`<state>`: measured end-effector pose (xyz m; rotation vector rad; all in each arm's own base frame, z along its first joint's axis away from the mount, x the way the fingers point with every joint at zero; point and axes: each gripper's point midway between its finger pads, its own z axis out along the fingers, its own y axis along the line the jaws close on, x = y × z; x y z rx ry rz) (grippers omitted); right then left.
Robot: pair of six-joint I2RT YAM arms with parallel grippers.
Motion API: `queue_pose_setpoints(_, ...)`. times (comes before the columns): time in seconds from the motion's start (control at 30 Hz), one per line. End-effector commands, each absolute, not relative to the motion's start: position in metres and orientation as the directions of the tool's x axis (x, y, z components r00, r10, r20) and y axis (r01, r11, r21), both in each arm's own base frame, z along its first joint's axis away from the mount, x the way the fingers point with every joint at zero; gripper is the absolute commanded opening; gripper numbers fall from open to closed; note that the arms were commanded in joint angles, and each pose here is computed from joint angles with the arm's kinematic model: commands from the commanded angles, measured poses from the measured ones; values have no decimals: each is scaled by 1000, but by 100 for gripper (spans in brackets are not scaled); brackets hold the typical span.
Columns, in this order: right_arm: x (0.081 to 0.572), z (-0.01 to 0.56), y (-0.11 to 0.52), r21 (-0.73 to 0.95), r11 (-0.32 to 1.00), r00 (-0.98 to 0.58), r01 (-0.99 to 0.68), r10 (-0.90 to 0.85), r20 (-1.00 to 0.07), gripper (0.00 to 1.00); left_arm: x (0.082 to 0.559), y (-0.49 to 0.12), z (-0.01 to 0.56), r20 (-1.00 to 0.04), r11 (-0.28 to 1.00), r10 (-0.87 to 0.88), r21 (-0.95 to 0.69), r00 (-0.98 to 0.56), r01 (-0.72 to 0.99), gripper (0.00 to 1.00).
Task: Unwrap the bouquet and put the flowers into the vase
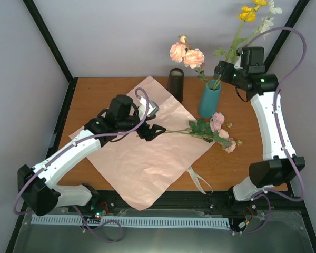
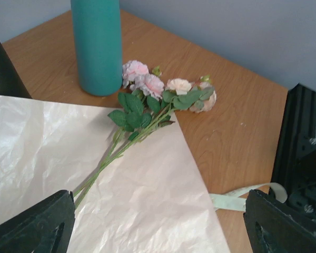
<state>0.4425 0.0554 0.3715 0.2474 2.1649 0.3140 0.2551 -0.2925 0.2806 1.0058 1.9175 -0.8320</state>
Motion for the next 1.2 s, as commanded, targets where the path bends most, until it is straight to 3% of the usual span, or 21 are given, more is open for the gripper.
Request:
queue_pose_setpoints(0.0,402,394,55,323,946,-540,13,279,-794,99,260,-295,254,-846,449,428,-105,-317,887,88)
queue_pose_setpoints(0.23,344,383,48,346,938,-542,35,308,-782,98,298,-307,197,-775,422,576,9,-261,906,89)
queue_pose_setpoints(0.57,279,339,46,371,926,-620,66,329,-713,96,346,-330,112,-668,272,731,102,-137,957,84)
queue_pose_setpoints(0.83,263,325,49,372,926,-668,62,315,-674,96,367,-361,76,-687,172,725,102,-56,980,74)
queue_pose_setpoints(1.17,262,320,51,369,928,-692,60,305,-654,95,360,-405,81,-733,49,669,210,124,977,60)
